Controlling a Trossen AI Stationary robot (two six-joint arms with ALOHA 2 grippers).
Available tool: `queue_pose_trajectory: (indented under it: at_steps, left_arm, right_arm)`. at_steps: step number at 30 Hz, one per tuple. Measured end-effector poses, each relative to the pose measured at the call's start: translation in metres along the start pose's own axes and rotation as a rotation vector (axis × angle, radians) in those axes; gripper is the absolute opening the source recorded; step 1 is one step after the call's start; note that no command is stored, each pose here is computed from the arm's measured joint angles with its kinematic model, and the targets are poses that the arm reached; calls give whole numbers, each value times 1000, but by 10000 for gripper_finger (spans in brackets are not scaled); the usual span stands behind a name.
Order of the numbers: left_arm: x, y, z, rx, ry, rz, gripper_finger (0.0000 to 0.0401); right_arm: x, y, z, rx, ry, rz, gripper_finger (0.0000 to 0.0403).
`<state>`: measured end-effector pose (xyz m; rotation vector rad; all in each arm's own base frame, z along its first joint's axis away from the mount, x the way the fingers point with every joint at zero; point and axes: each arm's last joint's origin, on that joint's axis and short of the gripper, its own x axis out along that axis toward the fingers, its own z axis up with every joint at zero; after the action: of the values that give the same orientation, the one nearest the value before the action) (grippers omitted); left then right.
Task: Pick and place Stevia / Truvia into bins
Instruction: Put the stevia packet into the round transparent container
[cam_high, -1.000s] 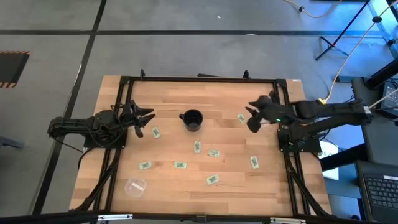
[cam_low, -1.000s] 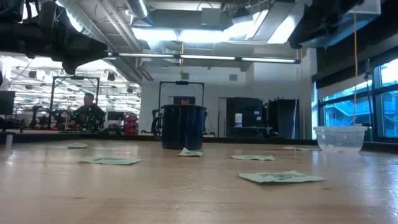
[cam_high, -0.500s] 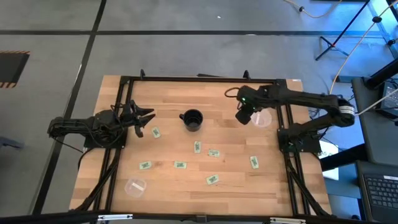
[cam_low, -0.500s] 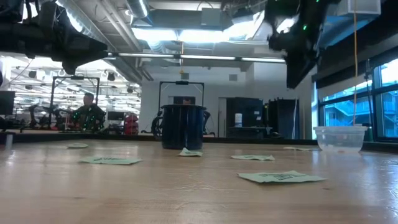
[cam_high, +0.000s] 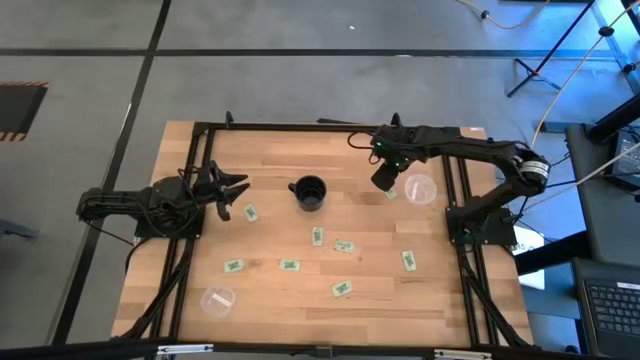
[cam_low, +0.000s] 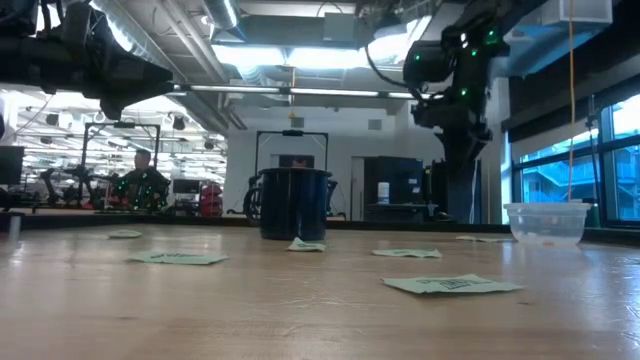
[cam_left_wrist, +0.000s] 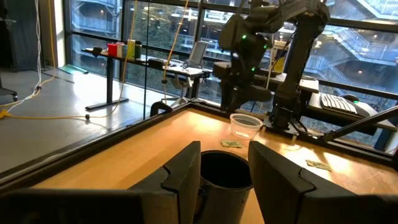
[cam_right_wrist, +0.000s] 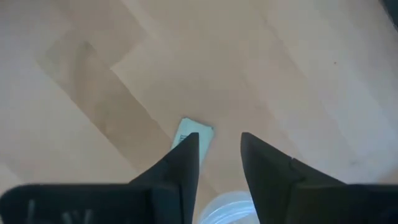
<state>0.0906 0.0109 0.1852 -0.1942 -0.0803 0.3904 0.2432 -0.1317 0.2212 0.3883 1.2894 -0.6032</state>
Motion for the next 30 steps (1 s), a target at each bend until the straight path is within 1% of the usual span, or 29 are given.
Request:
queue_pose_trajectory:
  at_steps: [7, 19, 23, 30]
  left_arm:
    - [0, 0, 0, 0, 0, 0, 130]
    - [0, 0, 0, 0, 0, 1, 130]
    - [0, 0, 0, 0, -2, 14, 130]
    - [0, 1, 0, 0, -5, 28, 130]
  right_arm:
    - [13, -5, 4, -16, 36, -10, 123]
    - [13, -5, 4, -8, 29, -11, 123]
    - [13, -5, 4, 41, 29, -11, 123]
    - [13, -5, 5, 44, 18, -9, 123]
